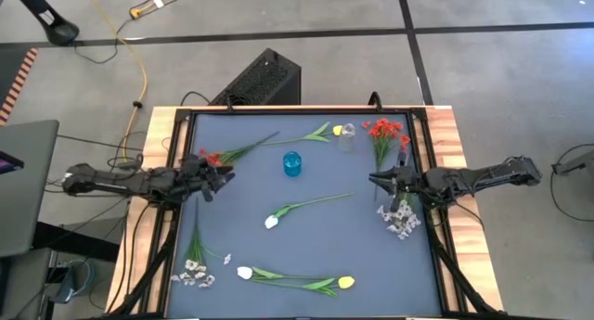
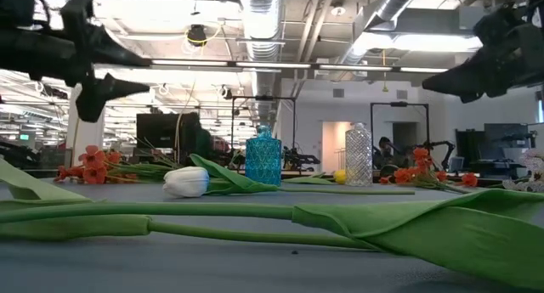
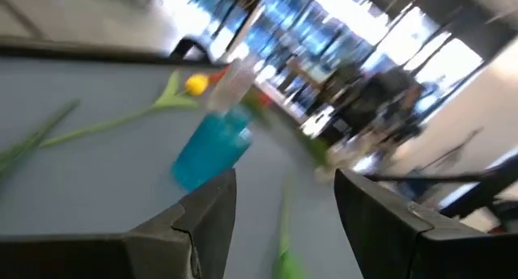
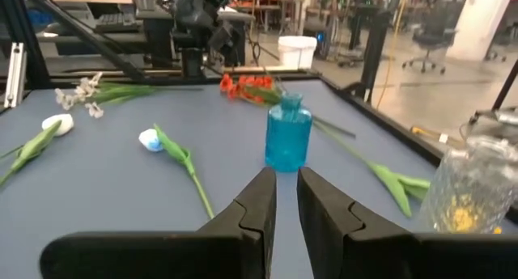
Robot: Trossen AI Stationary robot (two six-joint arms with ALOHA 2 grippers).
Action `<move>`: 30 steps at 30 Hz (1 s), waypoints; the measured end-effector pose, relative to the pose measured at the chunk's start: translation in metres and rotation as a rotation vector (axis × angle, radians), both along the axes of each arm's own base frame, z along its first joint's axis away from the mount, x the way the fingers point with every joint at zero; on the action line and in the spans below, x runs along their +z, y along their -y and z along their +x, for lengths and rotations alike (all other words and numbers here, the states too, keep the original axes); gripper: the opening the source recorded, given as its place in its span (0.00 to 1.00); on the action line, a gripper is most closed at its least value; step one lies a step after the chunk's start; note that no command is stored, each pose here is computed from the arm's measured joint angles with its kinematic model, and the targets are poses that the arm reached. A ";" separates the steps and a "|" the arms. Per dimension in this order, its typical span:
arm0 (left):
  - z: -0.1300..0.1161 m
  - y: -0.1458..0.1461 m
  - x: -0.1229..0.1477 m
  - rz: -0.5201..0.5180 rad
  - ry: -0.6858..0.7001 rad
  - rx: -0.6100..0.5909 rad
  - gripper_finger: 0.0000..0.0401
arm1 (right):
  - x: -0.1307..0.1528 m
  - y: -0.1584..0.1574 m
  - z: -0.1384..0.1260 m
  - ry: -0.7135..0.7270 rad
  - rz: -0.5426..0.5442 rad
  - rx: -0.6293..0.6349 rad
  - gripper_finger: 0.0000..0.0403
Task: Sort flowers into vase by color
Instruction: Put the top white tulip into the transparent vase
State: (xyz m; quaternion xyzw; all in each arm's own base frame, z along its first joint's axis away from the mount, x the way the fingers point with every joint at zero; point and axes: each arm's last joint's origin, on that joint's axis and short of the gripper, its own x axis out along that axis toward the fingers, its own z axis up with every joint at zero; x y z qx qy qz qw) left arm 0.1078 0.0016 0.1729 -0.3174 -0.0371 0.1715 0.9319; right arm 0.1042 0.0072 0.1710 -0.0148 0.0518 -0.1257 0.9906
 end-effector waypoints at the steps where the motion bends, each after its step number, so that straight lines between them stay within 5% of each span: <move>1: 0.003 0.000 0.003 0.002 -0.021 0.000 0.50 | 0.001 0.000 0.000 0.006 -0.008 0.001 0.20; 9: 0.040 0.006 0.053 0.138 -0.188 -0.078 0.50 | 0.004 0.000 0.000 0.027 -0.058 0.006 0.20; 17: 0.106 0.014 0.087 0.346 -0.366 -0.175 0.50 | 0.004 0.000 0.000 0.028 -0.054 0.018 0.20; 30: 0.220 0.027 0.047 0.498 -0.603 -0.290 0.50 | 0.000 -0.004 0.009 -0.015 -0.023 0.079 0.20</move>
